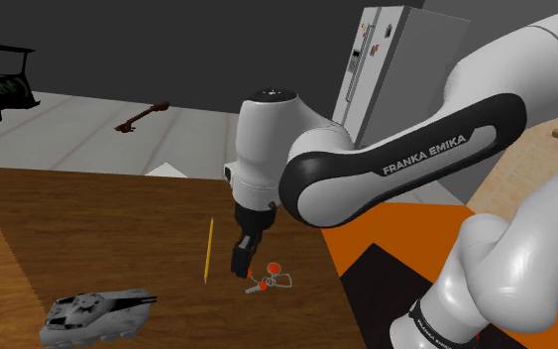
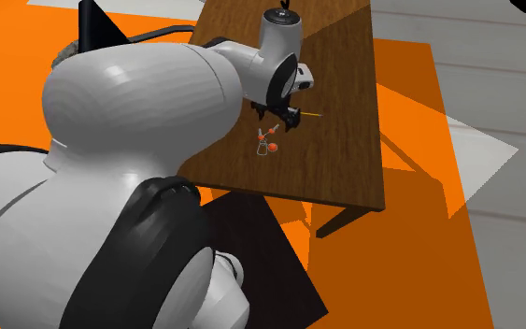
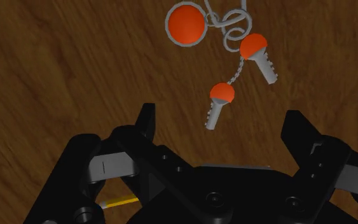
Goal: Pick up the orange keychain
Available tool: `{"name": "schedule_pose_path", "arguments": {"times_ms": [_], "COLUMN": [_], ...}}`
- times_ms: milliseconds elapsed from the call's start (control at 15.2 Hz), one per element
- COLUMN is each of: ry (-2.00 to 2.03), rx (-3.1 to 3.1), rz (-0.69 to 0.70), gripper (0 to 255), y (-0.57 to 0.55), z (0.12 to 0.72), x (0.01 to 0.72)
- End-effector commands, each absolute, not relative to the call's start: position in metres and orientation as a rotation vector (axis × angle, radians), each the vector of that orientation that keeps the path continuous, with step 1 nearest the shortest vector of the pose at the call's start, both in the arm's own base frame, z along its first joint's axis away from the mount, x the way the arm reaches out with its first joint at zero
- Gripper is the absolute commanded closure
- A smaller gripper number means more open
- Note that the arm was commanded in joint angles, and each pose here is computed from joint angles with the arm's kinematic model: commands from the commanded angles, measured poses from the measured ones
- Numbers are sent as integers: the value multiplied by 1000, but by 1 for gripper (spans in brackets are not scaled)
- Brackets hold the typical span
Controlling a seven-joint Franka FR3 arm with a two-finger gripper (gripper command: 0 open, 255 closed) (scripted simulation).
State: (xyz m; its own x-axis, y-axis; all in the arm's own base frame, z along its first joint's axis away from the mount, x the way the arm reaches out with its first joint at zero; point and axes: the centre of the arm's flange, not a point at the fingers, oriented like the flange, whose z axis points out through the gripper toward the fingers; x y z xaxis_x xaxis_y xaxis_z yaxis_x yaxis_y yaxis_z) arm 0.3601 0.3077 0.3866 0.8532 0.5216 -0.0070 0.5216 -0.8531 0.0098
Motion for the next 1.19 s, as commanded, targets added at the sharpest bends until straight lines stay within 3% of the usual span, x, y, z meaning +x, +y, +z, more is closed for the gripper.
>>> {"name": "schedule_pose_path", "arguments": {"times_ms": [0, 528, 594, 1122], "ry": [867, 867, 867, 867], "rx": [3011, 3011, 3011, 3011], "rz": [-3, -3, -3, -3], "gripper": [0, 0, 255, 255], "y": [314, 314, 313, 313], "z": [376, 346, 347, 347], "x": [358, 358, 358, 358]}}
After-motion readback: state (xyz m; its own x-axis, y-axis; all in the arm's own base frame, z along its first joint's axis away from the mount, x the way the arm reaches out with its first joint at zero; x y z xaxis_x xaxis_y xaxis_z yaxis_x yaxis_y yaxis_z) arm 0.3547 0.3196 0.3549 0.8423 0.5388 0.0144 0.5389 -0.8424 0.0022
